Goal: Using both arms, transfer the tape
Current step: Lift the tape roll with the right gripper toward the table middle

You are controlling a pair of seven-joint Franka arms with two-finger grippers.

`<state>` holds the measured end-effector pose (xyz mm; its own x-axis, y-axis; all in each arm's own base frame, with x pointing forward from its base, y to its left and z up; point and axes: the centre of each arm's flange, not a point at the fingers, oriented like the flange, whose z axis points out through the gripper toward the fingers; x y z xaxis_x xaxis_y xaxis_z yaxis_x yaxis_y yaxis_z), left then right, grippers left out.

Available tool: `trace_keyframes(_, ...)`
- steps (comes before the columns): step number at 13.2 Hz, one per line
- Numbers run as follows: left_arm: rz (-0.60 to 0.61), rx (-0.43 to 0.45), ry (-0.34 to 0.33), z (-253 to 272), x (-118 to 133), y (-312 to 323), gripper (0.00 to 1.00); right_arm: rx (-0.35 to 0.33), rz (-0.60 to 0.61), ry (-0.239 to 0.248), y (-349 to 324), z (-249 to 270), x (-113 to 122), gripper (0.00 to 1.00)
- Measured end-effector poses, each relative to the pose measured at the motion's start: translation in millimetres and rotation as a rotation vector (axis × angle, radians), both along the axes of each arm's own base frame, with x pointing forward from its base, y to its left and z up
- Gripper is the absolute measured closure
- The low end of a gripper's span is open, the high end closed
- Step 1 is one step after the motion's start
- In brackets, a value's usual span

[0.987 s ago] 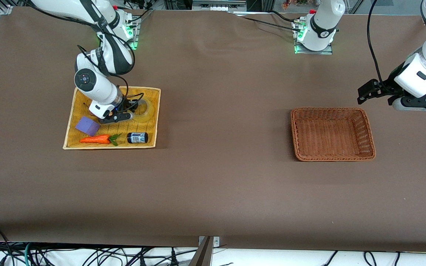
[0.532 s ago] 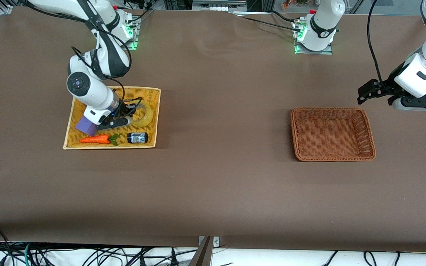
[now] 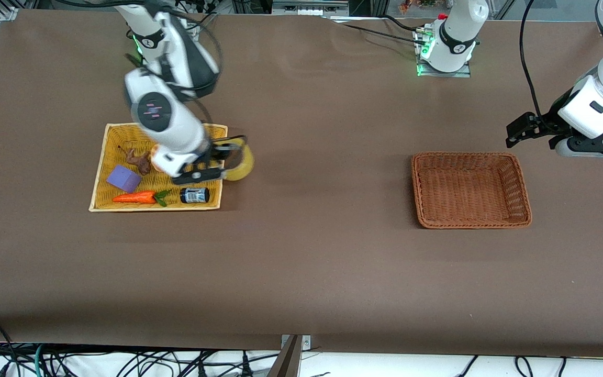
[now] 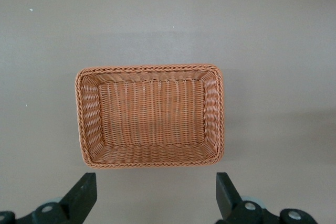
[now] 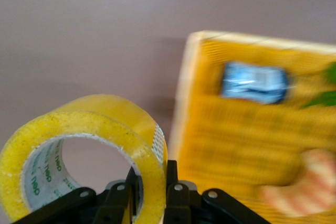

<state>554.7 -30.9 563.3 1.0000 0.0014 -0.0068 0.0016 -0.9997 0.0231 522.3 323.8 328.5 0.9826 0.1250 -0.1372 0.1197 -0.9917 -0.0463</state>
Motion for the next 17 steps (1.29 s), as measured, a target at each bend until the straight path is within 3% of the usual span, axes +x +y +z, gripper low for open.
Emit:
trace_keyframes(5,0.0,0.0,0.0,0.0,0.0,-0.1,0.0,-0.011,-0.154,0.036,154.2,-50.0,-49.6,0.78)
trace_keyframes(8,0.0,0.0,0.0,0.0,0.0,-0.1,0.0,0.016,-0.236,0.012,214.4,-80.1,-65.3,0.78)
trace_keyframes(11,0.0,0.0,0.0,0.0,0.0,-0.1,0.0,0.026,-0.284,-0.024,240.5,-121.1,-77.0,0.78)
trace_keyframes(14,0.0,0.0,0.0,0.0,0.0,-0.2,0.0,0.024,-0.298,-0.029,239.1,-129.3,-71.8,0.78)
trace_keyframes(17,0.0,0.0,0.0,0.0,0.0,-0.2,0.0,0.043,-0.311,-0.045,239.0,-116.6,-60.8,0.52)
